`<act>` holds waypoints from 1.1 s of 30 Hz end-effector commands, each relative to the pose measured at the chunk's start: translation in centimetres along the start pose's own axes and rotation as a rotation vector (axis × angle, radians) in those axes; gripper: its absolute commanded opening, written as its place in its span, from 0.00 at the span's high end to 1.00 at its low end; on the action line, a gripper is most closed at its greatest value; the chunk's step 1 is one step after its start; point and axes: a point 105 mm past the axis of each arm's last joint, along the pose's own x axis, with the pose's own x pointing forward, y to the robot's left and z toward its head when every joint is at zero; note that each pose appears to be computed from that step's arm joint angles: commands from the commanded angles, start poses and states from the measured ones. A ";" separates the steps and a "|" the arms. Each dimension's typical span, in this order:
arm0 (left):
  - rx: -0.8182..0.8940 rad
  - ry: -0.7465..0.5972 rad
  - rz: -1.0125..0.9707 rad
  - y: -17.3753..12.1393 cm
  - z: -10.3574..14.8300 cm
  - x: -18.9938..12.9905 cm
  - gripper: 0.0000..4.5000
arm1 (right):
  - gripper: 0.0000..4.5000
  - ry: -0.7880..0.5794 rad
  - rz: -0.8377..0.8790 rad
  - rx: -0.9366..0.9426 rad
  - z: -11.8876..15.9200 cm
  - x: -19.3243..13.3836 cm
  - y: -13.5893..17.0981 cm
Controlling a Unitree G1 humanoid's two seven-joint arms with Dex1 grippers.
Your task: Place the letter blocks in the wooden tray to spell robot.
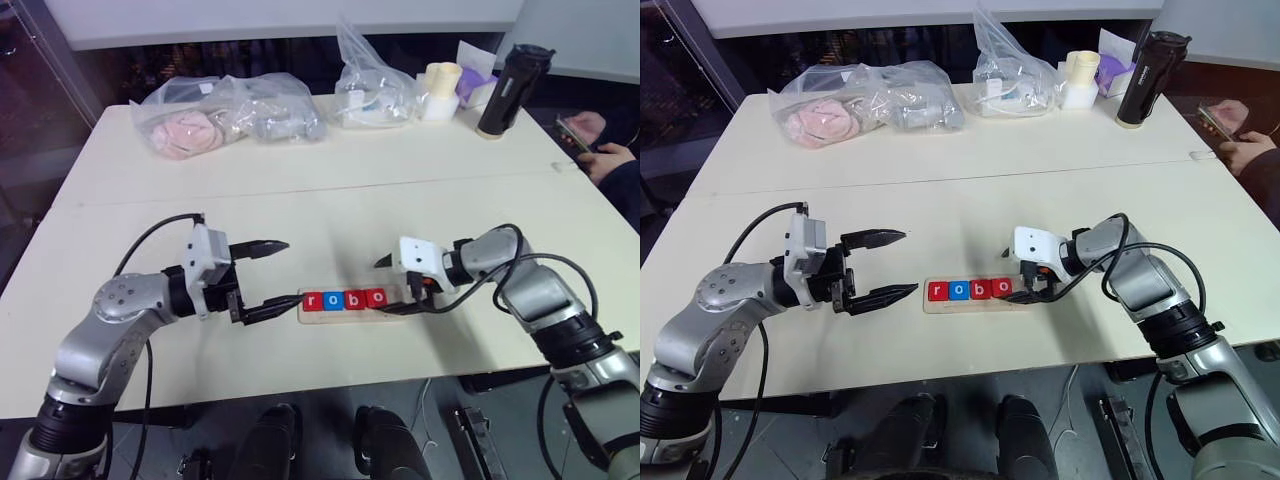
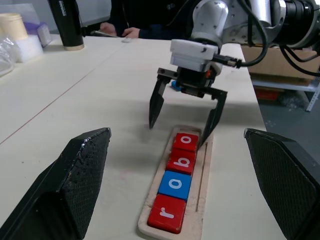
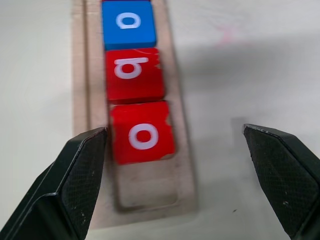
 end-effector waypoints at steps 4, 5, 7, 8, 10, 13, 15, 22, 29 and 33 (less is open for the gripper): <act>0.043 -0.028 -0.020 -0.3 1.0 0.4 0.00 | 0.02 -0.024 -0.065 -0.016 1.5 -3.6 -0.4; 0.043 -0.029 -0.020 -0.3 1.0 0.5 0.00 | 0.02 -0.023 -0.094 -0.015 1.4 -4.0 -0.6; 0.042 -0.029 -0.021 -0.3 0.9 0.5 0.00 | 0.02 -0.014 -0.145 -0.013 1.0 -4.5 -1.0; 0.041 -0.030 -0.023 -0.3 0.9 0.5 0.00 | 0.02 0.003 -0.176 -0.009 0.5 -4.7 -1.3; 0.040 -0.031 -0.025 -0.3 0.9 0.6 0.00 | 0.02 0.030 -0.242 -0.001 -0.3 -5.3 -2.0; 0.042 -0.035 -0.024 -0.3 1.0 0.7 0.00 | 0.02 0.091 -0.420 0.048 -1.9 -6.7 -3.9; 0.043 -0.037 -0.023 -0.2 1.0 0.7 0.00 | 0.02 0.130 -0.546 0.129 -3.1 -8.0 -4.8; 0.036 -0.037 -0.026 -0.3 0.7 0.7 0.00 | 0.02 0.165 -0.926 0.517 -3.7 -10.9 -5.0; 0.034 -0.050 -0.040 0.0 0.6 1.3 0.00 | 0.02 0.163 -1.193 1.030 -4.7 -9.3 -2.3; 0.035 -0.052 -0.044 0.0 0.6 1.4 0.00 | 0.02 0.162 -1.291 1.149 -5.5 -8.7 -1.7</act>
